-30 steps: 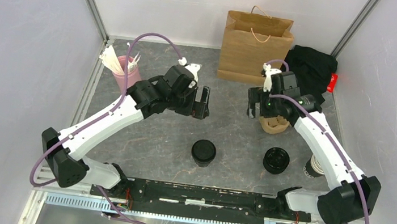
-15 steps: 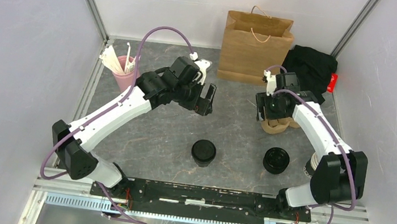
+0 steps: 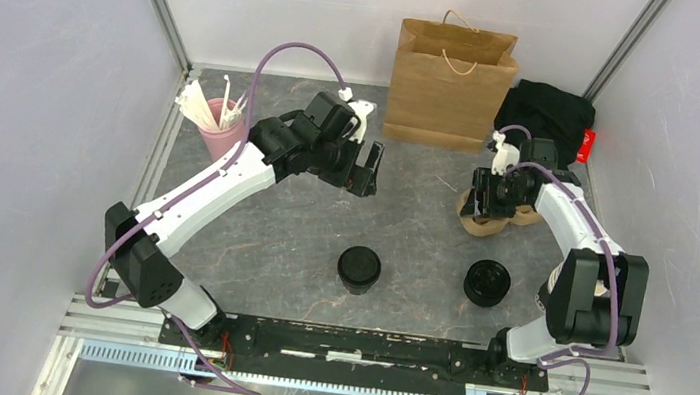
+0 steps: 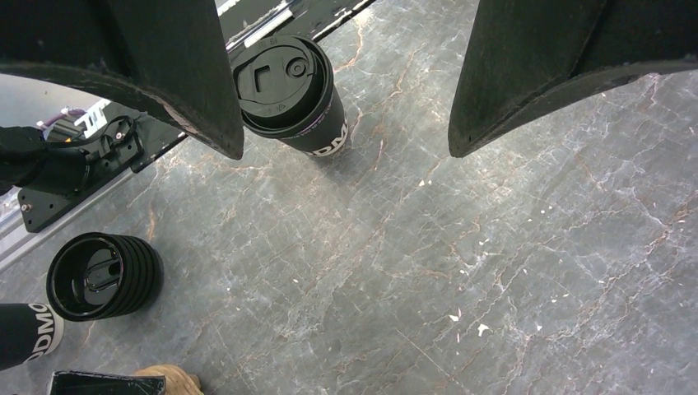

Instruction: Pack the takeout coffee

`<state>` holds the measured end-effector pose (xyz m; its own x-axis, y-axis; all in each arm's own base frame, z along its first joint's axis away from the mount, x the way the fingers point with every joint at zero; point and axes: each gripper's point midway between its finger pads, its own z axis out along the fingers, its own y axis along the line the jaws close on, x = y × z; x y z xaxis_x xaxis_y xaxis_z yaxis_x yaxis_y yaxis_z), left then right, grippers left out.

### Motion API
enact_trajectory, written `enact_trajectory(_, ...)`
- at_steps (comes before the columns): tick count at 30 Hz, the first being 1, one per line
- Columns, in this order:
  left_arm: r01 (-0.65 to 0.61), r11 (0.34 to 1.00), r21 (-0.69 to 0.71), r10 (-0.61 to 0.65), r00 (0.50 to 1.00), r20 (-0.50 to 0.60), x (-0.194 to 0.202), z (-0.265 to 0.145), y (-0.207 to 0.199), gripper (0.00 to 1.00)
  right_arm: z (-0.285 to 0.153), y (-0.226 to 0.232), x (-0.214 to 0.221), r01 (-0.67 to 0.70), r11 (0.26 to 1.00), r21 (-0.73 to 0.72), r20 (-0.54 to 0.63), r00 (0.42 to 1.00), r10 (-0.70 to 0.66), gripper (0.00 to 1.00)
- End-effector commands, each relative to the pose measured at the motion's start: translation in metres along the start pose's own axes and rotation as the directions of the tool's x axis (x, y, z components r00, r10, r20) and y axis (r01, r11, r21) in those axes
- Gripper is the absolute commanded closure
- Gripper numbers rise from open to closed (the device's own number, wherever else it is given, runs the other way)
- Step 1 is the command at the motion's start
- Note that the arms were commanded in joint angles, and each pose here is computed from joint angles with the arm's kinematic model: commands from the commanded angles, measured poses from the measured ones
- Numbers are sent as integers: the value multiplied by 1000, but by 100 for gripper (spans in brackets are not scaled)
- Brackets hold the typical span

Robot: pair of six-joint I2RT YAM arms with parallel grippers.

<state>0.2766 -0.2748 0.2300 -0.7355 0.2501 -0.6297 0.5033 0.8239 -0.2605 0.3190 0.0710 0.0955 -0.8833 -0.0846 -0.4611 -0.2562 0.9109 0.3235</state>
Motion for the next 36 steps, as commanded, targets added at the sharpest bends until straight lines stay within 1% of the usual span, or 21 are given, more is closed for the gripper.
enact_trajectory(1, -66, 997, 32, 64, 996, 57, -21, -11, -4, 1, 2, 4, -13, -21, 994, -105, 68, 997, 28, 43)
enact_trajectory(8, -71, 997, 18, 69, 995, 75, -27, -19, -1, 1, 3, -9, -8, -77, 990, -118, 83, 993, 87, 51)
enact_trajectory(10, -64, 998, 17, 63, 996, 68, -24, -19, 0, 1, 4, -9, -8, -87, 986, -144, 83, 991, 100, 55)
enact_trajectory(11, -60, 998, 22, 58, 996, 67, -23, -19, -1, 1, 4, -9, -8, -91, 984, -151, 83, 991, 105, 55)
enact_trajectory(15, -44, 998, 54, 40, 996, 79, -20, -22, -6, 1, 8, -6, -5, -103, 979, -176, 82, 990, 118, 54)
enact_trajectory(16, -44, 998, 53, 40, 996, 79, -20, -22, -6, 1, 9, -5, -4, -119, 976, -184, 76, 988, 135, 54)
enact_trajectory(22, -41, 997, 59, 36, 995, 88, -25, -24, -8, 1, 13, -4, -10, -121, 970, -212, 83, 987, 141, 53)
enact_trajectory(29, -44, 997, 69, 38, 996, 80, -25, -22, -9, 1, 12, -1, -12, -134, 961, -244, 91, 983, 160, 53)
enact_trajectory(33, -47, 996, 72, 42, 997, 70, -23, -19, -10, 1, 11, -3, -10, -151, 954, -258, 99, 978, 181, 49)
enact_trajectory(36, -44, 996, 74, 40, 997, 61, -21, -17, -10, 1, 13, -5, -8, -163, 952, -259, 91, 977, 192, 50)
